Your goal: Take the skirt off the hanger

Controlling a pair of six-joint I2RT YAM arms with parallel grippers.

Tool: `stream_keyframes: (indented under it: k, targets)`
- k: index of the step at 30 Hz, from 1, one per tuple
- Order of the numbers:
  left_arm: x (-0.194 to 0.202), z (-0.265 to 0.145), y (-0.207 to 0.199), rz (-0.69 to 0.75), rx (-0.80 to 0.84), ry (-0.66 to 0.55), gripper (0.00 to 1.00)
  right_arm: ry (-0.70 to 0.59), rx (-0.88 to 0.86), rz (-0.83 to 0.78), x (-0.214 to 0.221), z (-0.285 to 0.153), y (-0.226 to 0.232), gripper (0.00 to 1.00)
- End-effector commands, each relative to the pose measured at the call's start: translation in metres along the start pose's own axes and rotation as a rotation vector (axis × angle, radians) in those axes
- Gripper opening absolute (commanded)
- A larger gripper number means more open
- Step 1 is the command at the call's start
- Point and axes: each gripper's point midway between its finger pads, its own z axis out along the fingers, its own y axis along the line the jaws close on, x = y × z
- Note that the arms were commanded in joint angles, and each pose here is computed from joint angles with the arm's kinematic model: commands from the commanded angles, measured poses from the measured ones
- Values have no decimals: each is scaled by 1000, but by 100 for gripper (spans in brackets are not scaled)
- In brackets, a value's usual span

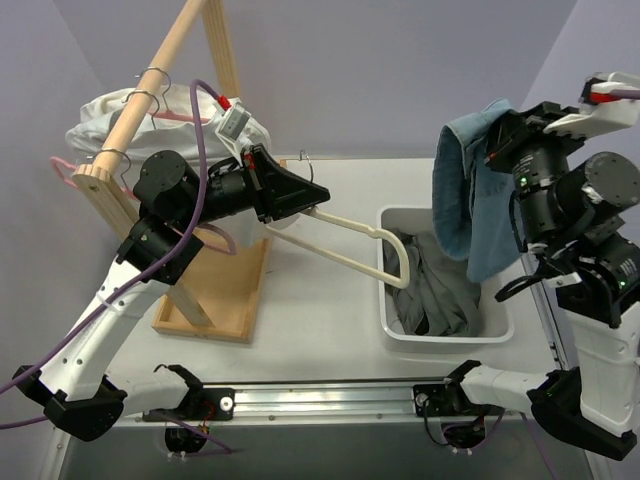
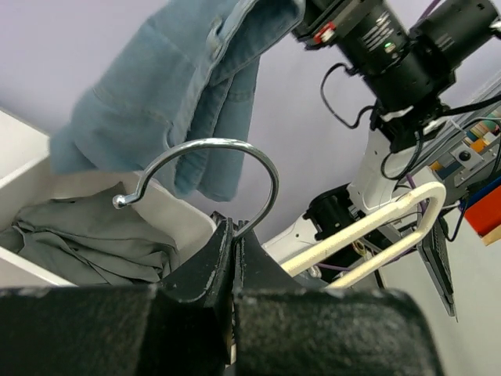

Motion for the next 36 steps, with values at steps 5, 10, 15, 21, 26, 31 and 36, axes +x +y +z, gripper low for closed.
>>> stream_keyframes:
  k: [5,10,15,21,26,31,36]
  targets:
    - [-8,-4,-22,65,65,-9,2,73,71,-28,64,5,-16,0]
    - [-5,-3,-20,57,61,8,2,129,161,-40,112,-5,-41,0]
    - [4,3,-3,33,26,47,2,228,441,-177,167,-22,-97,0]
    - [11,11,9,20,11,85,2,386,584,-156,241,-48,-130,0]
    - [18,17,28,35,-44,118,2,612,701,-104,348,-78,-154,0]
    - [31,20,53,45,-111,162,2,672,701,-120,361,-87,-158,65]
    - [36,21,76,70,-188,175,2,595,489,-83,268,-59,-114,100]
